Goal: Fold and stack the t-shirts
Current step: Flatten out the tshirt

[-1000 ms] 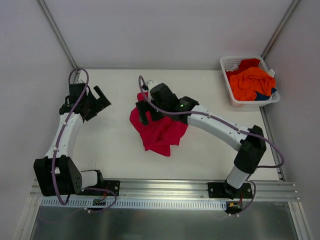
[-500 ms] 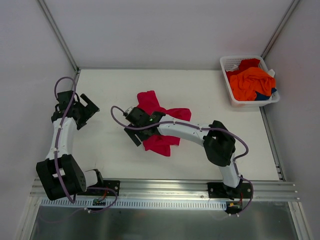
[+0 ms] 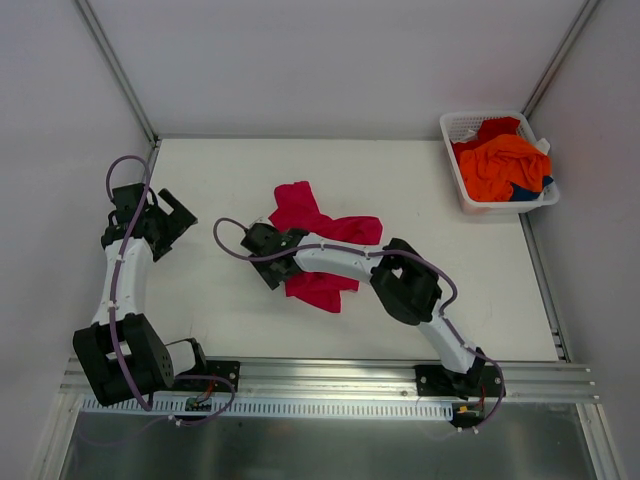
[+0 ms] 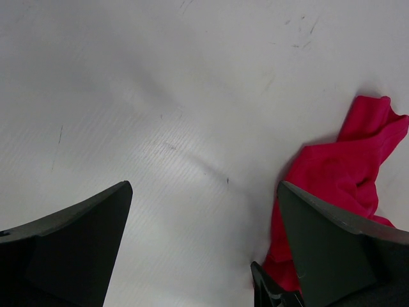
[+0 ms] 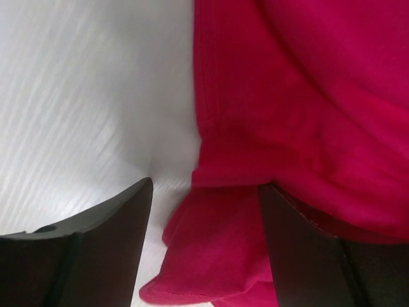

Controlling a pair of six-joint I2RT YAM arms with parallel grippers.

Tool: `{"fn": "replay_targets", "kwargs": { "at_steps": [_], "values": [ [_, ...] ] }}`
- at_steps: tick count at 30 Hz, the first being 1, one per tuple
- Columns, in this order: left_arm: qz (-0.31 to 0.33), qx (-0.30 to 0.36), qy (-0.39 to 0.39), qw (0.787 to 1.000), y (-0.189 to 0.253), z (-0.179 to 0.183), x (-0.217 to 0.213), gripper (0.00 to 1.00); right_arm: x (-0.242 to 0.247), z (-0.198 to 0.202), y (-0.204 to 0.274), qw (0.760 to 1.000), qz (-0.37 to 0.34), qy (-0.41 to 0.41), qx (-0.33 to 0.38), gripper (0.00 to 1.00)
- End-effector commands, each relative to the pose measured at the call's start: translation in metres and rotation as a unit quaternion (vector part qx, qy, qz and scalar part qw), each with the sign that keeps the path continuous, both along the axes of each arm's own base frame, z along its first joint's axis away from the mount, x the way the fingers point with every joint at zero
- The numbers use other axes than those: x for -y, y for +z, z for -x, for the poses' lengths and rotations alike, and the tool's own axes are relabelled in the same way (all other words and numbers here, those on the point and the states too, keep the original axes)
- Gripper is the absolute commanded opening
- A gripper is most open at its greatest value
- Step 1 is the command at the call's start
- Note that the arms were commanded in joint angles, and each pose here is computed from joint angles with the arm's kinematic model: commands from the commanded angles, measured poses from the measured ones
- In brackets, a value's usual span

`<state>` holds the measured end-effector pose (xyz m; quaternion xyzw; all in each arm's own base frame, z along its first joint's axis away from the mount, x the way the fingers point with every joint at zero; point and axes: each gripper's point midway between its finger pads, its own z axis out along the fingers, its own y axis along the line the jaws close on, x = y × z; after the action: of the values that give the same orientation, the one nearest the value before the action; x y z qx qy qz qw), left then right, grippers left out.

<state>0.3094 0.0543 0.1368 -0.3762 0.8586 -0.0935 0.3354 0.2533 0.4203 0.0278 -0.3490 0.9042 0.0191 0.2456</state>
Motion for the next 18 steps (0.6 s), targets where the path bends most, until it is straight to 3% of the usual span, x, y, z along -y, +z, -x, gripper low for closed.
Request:
{"fn": "replay_targets", "kwargs": {
  "at_steps": [1,11,18],
  "values": [
    [0.004,0.009,-0.005,1.000,0.003,0.001,0.000,0.99,-0.005,-0.023,0.022,0.998,0.002,-0.026,0.057,0.70],
    [0.007,0.009,-0.010,1.000,0.001,-0.002,0.001,0.99,0.002,-0.035,0.021,0.995,0.025,-0.036,0.088,0.54],
    [0.009,0.010,-0.018,1.000,0.001,-0.006,0.002,0.99,-0.010,-0.042,0.019,0.995,0.010,-0.032,0.089,0.58]
  ]
}}
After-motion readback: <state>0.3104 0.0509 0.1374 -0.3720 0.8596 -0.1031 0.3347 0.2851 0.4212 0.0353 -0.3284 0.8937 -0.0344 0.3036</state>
